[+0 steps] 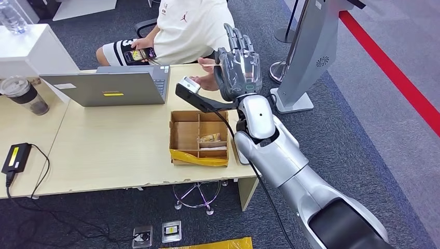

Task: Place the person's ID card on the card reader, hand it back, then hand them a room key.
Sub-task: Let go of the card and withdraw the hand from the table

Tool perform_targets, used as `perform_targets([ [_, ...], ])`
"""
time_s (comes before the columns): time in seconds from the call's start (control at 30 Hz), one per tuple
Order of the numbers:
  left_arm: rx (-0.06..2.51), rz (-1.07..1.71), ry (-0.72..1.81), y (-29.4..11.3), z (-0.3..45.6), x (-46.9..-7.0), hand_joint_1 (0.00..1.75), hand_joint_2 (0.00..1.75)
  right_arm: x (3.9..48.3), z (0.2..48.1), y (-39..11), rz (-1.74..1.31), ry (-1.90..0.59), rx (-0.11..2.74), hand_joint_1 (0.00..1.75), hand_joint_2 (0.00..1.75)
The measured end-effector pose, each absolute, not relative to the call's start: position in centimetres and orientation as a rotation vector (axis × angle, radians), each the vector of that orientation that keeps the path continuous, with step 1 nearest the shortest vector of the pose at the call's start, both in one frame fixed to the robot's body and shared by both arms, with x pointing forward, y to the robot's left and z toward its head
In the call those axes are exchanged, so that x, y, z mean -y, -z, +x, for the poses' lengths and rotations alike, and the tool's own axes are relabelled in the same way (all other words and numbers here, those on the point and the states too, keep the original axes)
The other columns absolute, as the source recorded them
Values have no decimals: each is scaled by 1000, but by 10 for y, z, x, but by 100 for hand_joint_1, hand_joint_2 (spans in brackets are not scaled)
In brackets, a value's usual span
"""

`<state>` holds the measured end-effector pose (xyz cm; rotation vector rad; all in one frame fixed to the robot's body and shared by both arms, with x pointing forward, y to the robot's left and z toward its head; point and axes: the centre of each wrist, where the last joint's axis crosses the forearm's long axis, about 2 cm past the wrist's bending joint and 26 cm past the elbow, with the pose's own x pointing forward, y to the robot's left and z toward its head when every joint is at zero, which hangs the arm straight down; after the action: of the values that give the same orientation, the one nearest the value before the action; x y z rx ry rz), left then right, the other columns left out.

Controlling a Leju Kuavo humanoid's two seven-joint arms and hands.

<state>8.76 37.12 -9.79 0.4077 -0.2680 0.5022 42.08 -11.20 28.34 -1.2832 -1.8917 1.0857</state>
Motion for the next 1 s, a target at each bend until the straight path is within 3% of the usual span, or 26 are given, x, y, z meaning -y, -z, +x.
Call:
perform_targets([
  [0.47,237,426,-527,98,87,-369,0,175,97,428,-261,-1325,-1215,1737,175,175],
  [0.5,233,428,-529,98,87,-369,0,175,96,428,-260,-1323,-1223,1732,142,175],
  [0.6,226,432,-528,98,87,-367,0,175,92,427,-255,-1318,-1245,1718,11,175],
  [0.63,225,432,-526,98,86,-367,0,175,92,427,-254,-1316,-1251,1712,0,175],
  [1.0,223,434,-511,99,85,-366,0,175,104,430,-243,-1310,-1262,1682,0,175],
])
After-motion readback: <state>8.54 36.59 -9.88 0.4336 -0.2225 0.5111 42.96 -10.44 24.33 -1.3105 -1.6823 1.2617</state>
